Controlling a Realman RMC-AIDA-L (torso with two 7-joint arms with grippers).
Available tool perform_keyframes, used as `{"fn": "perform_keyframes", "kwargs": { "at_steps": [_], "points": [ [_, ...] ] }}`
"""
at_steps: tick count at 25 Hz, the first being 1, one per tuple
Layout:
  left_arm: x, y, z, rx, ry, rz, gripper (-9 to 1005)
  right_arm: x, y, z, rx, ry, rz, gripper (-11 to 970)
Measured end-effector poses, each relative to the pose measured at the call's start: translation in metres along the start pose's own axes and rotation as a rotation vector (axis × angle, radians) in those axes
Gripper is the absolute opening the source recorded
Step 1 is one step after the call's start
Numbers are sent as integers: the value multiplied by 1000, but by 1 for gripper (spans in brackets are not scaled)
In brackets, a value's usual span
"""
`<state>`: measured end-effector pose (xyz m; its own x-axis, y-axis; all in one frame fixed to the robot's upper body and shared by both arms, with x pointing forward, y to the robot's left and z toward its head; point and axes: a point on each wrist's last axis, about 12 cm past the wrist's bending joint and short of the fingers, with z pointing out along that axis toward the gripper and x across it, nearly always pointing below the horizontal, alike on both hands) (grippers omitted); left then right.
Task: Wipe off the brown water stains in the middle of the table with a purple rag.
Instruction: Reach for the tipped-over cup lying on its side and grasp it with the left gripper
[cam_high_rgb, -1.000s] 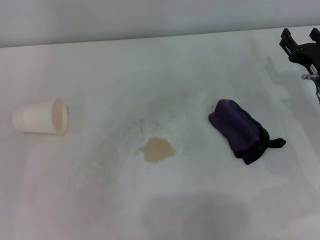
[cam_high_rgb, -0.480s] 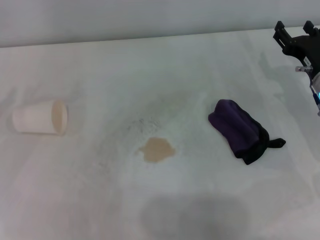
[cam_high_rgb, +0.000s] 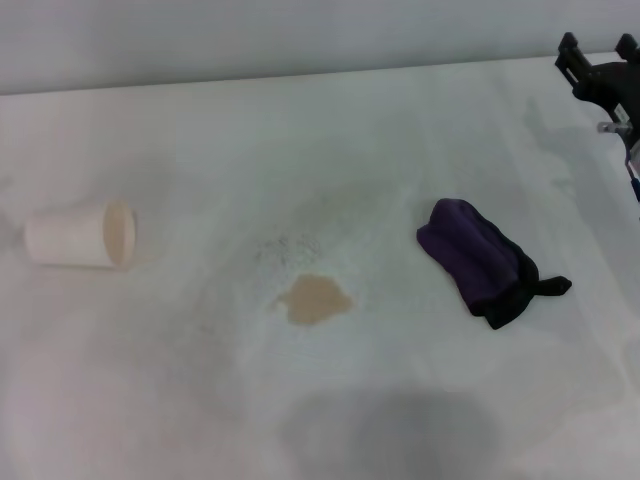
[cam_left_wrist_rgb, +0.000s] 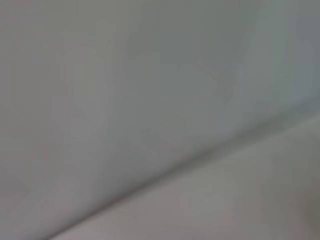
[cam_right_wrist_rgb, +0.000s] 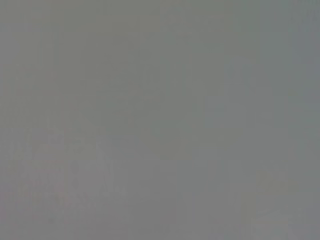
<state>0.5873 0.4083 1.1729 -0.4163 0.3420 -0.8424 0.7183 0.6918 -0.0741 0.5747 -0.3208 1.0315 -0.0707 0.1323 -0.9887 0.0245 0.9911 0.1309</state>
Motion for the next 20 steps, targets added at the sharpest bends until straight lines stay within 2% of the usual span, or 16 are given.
{"fn": "perform_keyframes", "kwargs": {
  "at_steps": [3, 7, 10, 11, 12, 17, 20],
  "points": [
    [-13, -4, 4, 88, 147, 160, 876, -2, -1, 2, 12, -9, 10, 809],
    [-22, -5, 10, 133, 226, 239, 876, -6, 0, 6, 10, -19, 6, 809],
    [-37, -11, 25, 218, 368, 331, 876, -7, -2, 7, 28, -26, 33, 809],
    [-37, -11, 25, 218, 368, 331, 875, -8, -3, 7, 38, -30, 49, 809],
    [-43, -14, 33, 244, 460, 367, 875, -8, -3, 7, 43, -33, 59, 808],
    [-53, -17, 47, 246, 556, 429, 875, -12, -7, 10, 67, -52, 96, 808],
    [-61, -23, 71, 236, 610, 537, 875, -14, -6, 12, 71, -57, 102, 808]
  ]
}}
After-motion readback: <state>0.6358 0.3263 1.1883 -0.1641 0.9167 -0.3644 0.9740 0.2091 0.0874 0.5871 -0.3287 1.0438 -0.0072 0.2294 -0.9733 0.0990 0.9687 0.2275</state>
